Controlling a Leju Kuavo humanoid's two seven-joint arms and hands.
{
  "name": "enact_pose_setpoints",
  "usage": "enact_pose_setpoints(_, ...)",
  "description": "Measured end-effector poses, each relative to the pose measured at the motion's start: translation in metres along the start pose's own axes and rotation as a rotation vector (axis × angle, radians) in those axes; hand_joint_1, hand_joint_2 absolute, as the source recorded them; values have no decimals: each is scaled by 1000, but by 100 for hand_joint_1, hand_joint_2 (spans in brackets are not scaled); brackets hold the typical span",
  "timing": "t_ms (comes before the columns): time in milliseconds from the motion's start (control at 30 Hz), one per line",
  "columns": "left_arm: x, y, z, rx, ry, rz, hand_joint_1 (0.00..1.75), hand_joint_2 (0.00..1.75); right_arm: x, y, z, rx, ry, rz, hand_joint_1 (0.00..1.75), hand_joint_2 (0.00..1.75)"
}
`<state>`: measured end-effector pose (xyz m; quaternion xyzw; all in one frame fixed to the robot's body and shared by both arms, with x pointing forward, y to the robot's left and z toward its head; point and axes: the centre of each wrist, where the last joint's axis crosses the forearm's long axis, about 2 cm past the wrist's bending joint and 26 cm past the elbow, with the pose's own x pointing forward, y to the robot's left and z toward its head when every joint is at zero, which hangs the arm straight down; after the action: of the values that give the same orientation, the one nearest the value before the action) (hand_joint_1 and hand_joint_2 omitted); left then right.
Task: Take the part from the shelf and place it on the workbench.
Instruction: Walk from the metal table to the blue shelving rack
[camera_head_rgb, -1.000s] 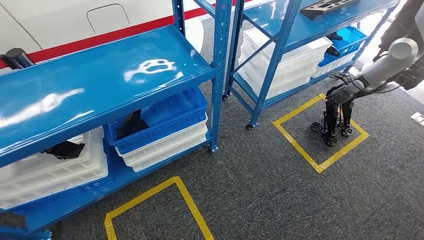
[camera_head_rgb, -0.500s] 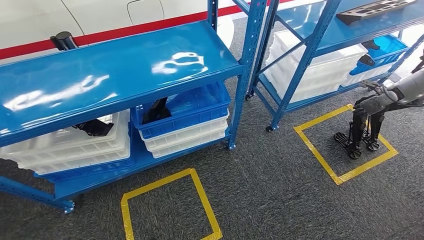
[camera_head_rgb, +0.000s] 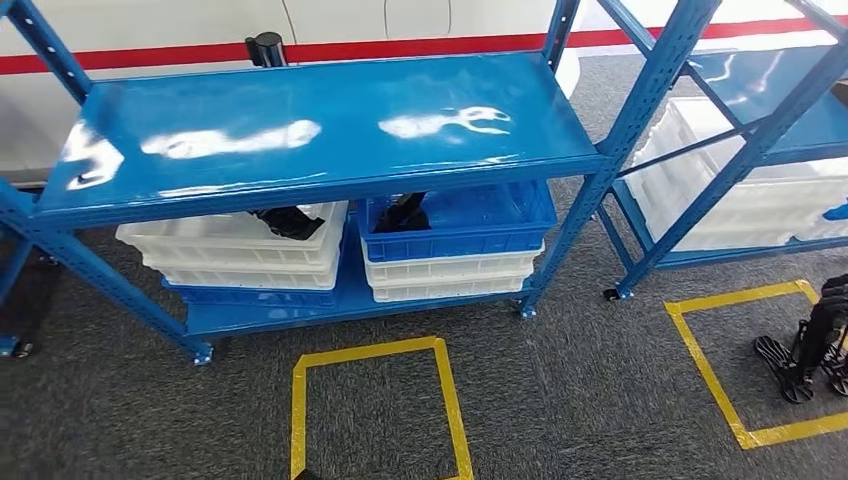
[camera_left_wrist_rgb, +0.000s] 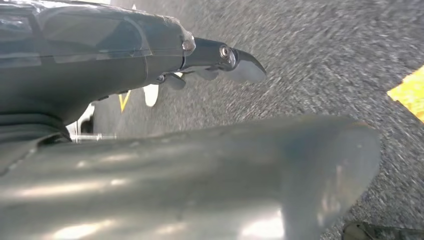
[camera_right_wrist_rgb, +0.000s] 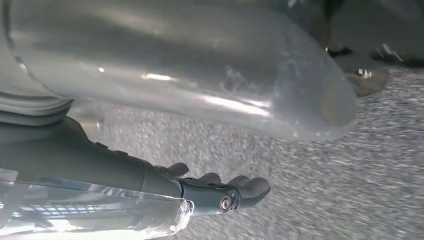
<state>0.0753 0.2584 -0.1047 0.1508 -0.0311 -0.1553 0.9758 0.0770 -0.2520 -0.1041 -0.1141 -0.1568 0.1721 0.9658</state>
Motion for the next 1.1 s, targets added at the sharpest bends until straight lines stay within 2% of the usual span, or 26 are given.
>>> enact_pose_setpoints(200, -4, -3, 0, -1, 4, 4, 0, 0, 7, -1, -1, -1, -13, -3, 0, 0)
enact_pose_setpoints(833, 2, 2, 0, 11, 1, 23, 0, 0, 1, 4, 1, 8, -1, -2, 0, 0)
enact_pose_setpoints(1100, -1, -1, 0, 5, 9, 26, 0, 0, 9, 0, -1, 7, -26, -5, 0, 0)
